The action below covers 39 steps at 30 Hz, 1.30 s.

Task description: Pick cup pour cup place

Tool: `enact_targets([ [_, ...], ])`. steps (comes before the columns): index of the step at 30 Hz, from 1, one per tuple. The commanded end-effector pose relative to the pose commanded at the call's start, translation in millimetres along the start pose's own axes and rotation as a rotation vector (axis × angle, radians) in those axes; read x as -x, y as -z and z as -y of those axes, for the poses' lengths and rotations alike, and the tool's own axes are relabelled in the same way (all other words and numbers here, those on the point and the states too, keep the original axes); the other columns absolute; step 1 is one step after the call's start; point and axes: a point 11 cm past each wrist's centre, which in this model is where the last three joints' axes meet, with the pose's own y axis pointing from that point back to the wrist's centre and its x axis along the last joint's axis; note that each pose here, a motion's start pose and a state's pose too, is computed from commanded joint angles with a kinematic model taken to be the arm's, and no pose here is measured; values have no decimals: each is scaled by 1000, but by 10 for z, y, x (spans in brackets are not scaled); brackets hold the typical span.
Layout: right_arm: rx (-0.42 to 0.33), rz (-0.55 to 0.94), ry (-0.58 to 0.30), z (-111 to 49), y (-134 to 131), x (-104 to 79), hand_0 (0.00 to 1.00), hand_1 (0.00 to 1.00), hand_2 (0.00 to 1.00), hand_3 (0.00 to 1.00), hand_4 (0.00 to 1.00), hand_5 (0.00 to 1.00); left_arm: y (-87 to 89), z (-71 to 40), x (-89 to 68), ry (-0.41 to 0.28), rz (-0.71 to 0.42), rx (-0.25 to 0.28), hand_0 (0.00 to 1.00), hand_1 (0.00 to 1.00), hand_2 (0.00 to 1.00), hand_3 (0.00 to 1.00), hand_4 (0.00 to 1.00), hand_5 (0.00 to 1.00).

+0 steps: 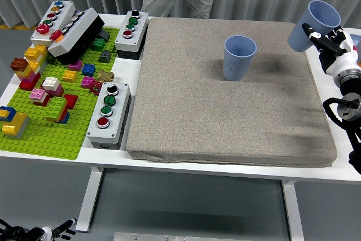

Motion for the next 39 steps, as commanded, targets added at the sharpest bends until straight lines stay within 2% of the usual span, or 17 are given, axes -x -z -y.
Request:
enact_targets([
  [5,4,-4,-13,-24,-50,-45,709,542,470,485,501,2,10,2,8,2,1,-1,851,861,889,786,596,998],
  [21,60,-219,-20,-171,-526,-16,714,542,472,487,501,2,-34,0,7,2,5,5,850,861,889,786,596,998],
  [39,73,-267,-8,-260,-749,-68,715,545,474,489,498,2,27,5,24,7,5,-6,851,860,887,785,595,998],
])
